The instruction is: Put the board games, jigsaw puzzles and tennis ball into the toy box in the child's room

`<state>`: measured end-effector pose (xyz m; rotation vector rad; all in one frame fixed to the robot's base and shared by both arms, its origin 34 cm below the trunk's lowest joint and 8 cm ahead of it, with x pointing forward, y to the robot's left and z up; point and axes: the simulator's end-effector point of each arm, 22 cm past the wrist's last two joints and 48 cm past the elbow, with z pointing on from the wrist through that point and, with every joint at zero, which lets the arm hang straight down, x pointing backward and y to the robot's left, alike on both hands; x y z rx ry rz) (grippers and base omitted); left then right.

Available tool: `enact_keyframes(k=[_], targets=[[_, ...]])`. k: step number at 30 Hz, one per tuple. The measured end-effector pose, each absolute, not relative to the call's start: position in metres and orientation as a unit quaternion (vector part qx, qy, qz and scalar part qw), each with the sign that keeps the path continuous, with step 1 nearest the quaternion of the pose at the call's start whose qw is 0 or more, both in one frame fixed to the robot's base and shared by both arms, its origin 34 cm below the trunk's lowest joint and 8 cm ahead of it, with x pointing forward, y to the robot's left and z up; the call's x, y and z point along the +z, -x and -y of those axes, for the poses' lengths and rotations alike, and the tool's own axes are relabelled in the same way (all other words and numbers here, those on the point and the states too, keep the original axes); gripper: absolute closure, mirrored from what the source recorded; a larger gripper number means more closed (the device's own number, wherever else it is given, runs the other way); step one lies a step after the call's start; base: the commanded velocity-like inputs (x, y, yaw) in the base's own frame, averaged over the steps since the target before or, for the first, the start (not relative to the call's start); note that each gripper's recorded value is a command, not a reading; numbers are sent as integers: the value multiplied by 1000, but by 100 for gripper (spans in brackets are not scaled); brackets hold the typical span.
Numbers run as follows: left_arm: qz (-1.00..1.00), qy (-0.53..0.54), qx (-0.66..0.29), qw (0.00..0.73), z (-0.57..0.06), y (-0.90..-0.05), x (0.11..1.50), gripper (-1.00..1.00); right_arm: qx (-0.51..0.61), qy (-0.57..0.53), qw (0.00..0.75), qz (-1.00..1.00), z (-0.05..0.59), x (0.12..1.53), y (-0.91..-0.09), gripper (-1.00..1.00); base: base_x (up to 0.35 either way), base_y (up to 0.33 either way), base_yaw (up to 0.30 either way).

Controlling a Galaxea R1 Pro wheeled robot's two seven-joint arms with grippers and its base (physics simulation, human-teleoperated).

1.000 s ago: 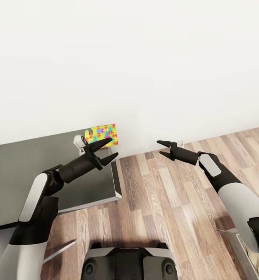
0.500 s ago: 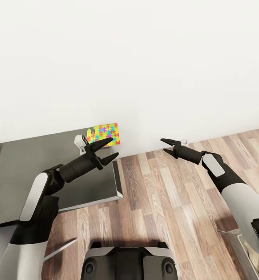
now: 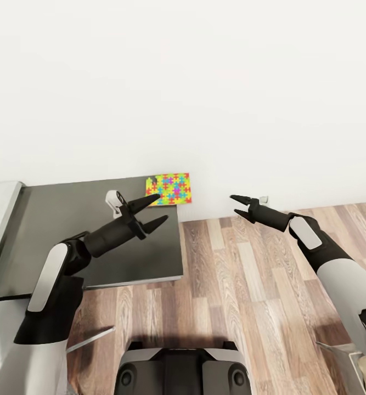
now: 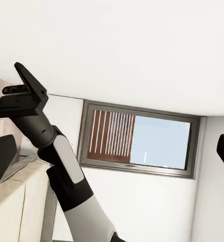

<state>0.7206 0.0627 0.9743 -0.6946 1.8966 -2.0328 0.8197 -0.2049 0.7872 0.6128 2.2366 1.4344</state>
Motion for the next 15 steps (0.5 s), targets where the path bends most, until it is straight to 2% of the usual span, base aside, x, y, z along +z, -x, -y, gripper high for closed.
enact_keyframes(k=[15], targets=[[-663,241,-696,136,-63,-720,970,-100,508,-222,208,-806,214,786,-820,-100,0,0,289]])
